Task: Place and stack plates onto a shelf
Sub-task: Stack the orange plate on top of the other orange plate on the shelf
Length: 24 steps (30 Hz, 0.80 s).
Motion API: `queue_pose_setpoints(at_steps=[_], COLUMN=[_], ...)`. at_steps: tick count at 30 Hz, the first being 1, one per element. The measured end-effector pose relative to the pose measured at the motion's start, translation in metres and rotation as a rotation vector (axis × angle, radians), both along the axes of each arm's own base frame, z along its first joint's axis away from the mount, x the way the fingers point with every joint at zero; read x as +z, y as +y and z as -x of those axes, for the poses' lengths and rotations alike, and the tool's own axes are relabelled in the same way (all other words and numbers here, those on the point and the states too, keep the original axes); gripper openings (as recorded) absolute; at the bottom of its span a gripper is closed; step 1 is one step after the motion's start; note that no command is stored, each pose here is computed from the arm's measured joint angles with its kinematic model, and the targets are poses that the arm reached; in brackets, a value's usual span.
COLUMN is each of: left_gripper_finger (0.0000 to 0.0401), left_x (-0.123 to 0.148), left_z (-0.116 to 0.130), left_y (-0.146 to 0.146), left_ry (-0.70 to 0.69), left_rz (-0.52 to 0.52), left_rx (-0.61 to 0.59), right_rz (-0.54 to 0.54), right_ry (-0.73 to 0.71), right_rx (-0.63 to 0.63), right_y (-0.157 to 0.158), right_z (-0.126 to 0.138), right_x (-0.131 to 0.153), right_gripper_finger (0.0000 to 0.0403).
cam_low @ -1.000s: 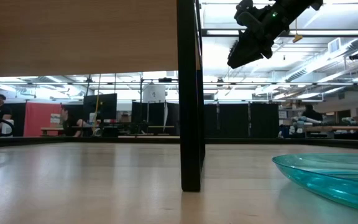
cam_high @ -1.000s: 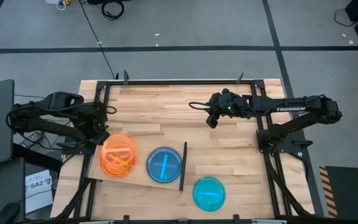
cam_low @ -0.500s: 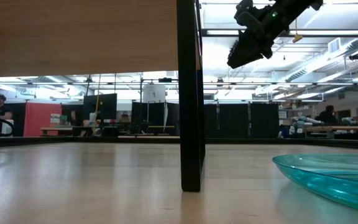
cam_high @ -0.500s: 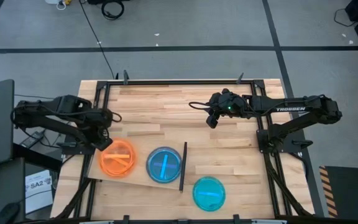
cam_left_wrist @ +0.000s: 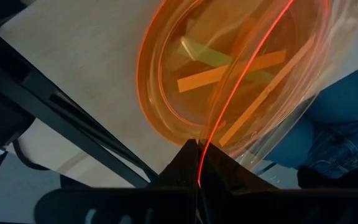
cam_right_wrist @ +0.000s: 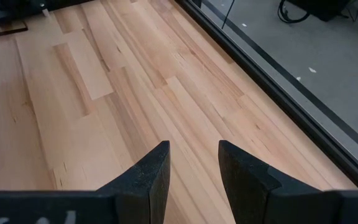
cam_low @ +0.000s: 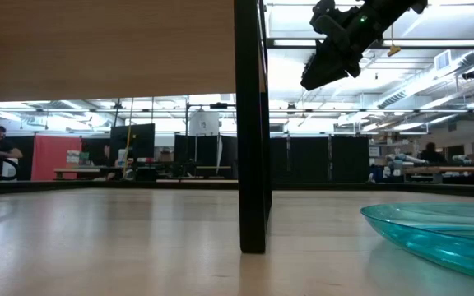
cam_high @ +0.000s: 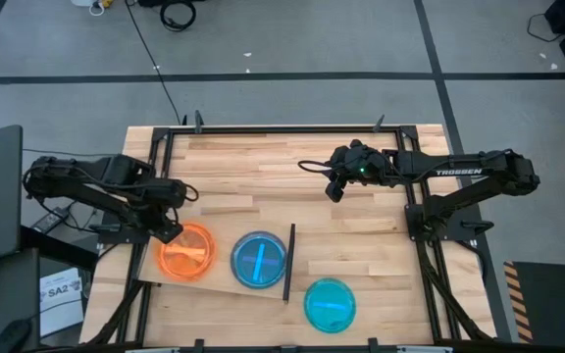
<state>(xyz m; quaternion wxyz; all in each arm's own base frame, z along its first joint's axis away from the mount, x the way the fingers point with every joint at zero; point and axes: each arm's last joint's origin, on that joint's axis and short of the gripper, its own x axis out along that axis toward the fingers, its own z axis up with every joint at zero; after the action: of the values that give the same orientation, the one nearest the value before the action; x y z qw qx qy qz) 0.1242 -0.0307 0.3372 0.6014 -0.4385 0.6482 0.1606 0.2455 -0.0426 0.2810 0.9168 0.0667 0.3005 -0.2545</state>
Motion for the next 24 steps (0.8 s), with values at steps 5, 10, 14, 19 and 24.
queue_pose_setpoints(at_steps=[5,10,14,19,24], left_gripper_finger=[0.0011,0.0019,0.0039,0.0063,0.0081], left_x=[-0.0001,-0.0001,-0.0001,-0.0003,-0.0003], left_z=[-0.0003,-0.0003,-0.0003,-0.0005,-0.0005], left_y=[0.0000,0.0000,0.0001,0.0006,0.0007], left_ry=[0.001,0.000,0.000,-0.003,-0.004], left_rz=[-0.002,-0.002,-0.005,-0.025,-0.027], left_rx=[0.001,0.000,0.001,0.004,0.004], right_rz=[0.000,0.000,0.000,0.000,0.000], right_ry=[-0.003,-0.003,-0.003,-0.003,-0.003], right_rx=[0.000,0.000,0.000,0.000,0.000], right_y=[0.0000,0.0000,0.0000,0.0000,0.0000], right_z=[-0.0002,-0.0002,-0.0002,-0.0002,-0.0002], right_x=[0.0003,0.0002,0.0002,0.0002,0.0002], right_gripper_finger=[0.0143,0.0143,0.0143,0.0143,0.0143])
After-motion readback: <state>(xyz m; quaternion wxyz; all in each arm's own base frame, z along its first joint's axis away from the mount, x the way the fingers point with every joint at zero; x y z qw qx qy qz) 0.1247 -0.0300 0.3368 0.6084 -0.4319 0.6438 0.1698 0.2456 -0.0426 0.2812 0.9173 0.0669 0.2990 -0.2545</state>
